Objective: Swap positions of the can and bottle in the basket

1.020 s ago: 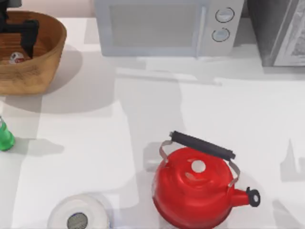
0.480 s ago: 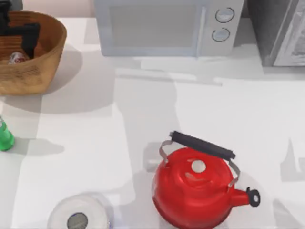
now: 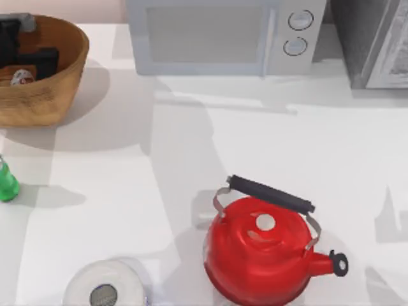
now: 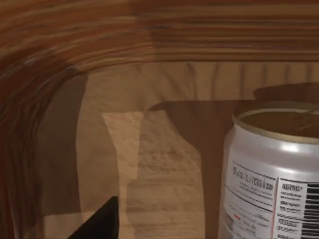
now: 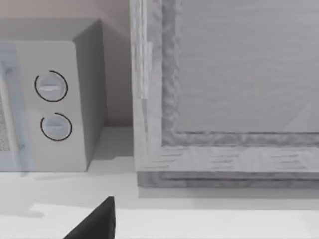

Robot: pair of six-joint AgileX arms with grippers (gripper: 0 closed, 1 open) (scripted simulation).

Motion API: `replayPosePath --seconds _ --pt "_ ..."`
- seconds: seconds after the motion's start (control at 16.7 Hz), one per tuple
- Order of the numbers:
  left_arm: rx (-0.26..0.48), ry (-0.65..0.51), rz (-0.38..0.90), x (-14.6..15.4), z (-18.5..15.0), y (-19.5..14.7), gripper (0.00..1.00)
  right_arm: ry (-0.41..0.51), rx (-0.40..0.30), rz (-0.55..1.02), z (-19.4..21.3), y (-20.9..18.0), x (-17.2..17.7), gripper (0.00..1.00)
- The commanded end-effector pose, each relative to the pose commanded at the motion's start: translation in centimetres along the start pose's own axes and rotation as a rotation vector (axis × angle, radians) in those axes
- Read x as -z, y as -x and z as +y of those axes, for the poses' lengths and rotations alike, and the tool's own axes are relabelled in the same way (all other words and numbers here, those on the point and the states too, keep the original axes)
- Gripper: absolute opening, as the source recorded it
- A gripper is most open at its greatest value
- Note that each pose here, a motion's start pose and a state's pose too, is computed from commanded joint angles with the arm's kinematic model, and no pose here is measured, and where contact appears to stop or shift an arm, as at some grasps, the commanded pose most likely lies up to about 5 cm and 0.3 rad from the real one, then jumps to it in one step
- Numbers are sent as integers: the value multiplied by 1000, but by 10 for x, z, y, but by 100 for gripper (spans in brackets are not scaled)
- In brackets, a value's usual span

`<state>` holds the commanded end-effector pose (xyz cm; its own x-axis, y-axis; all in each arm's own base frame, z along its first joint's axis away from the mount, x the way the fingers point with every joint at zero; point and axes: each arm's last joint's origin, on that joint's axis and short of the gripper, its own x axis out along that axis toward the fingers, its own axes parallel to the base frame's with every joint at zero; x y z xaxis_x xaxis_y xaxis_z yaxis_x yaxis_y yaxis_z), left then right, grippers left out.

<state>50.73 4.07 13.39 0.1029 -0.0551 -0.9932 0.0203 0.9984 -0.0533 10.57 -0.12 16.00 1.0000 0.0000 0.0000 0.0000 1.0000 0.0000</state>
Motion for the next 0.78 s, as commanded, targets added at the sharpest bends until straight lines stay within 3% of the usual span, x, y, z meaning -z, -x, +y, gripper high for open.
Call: replayPosePath --seconds 0.18,0.78 --pt "0 0 0 0 0 0 100 0 0 0 0 0 0 100" --pt "0 0 0 0 0 0 25 0 0 0 0 0 0 100"
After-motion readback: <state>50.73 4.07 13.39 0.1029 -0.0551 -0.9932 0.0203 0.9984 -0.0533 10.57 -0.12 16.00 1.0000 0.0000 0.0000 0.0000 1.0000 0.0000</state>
